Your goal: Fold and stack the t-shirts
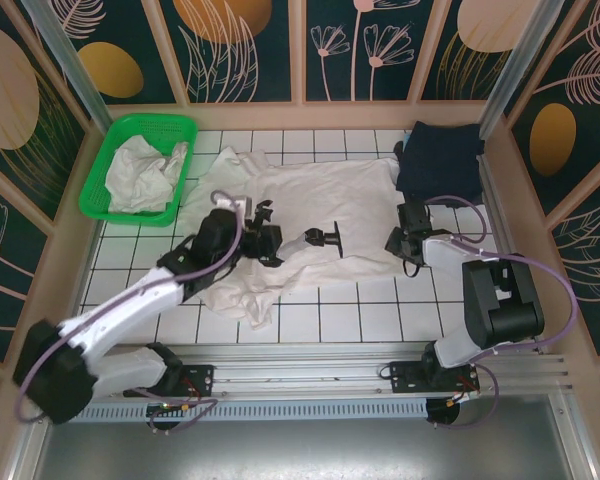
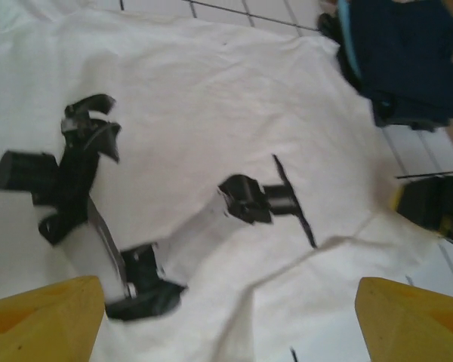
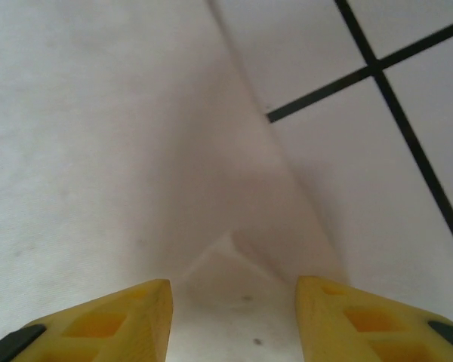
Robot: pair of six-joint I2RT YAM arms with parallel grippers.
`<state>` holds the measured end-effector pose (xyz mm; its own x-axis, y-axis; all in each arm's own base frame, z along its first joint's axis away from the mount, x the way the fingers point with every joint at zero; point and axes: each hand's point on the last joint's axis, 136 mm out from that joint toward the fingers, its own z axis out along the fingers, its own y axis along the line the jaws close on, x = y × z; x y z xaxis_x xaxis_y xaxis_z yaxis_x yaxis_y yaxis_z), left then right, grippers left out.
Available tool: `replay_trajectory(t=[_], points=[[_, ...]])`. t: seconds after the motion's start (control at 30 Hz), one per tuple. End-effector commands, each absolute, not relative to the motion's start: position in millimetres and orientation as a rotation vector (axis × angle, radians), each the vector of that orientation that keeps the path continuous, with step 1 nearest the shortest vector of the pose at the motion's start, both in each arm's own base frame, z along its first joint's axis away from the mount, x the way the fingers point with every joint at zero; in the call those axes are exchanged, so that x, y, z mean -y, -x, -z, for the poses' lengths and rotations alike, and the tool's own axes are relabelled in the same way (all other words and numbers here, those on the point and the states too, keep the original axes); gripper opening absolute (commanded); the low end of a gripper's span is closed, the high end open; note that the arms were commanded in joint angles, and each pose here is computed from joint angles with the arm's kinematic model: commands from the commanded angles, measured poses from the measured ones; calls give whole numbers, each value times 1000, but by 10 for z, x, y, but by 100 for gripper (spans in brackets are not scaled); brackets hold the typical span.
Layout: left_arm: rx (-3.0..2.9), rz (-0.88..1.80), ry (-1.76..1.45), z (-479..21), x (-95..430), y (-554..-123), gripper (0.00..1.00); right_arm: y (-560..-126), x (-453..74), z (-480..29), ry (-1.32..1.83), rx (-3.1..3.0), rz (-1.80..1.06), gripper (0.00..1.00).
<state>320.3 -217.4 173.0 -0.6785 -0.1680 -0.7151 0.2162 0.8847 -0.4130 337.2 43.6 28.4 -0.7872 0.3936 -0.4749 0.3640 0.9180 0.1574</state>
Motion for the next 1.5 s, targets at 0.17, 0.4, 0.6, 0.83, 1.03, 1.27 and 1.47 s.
replay_trajectory(t=[0.17,0.4,0.6,0.83,1.03,1.27,1.47], points=[[-2391,450,-74,-982,2221,-4186,79,-3374,-345,-170,-596,-2576,-12,34],[-2490,481,-28,-423,2245,-4767,72,-3456,-314,-494,-556,-2535,12,5],[-2524,524,-14,-157,2301,-5024,71,-3399,-227,-816,-538,-2494,51,1],[-2539,543,65,41,2133,-5383,65,-3055,-174,-912,-554,-2493,37,3],[-2544,547,71,122,2100,-5515,64,-2751,-183,-896,-594,-2505,65,5],[-2549,562,88,187,2044,-5555,64,-2574,-320,-925,-651,-2501,48,4],[-2539,574,64,137,2037,-5572,62,-2423,-253,-1003,-747,-2409,44,16]])
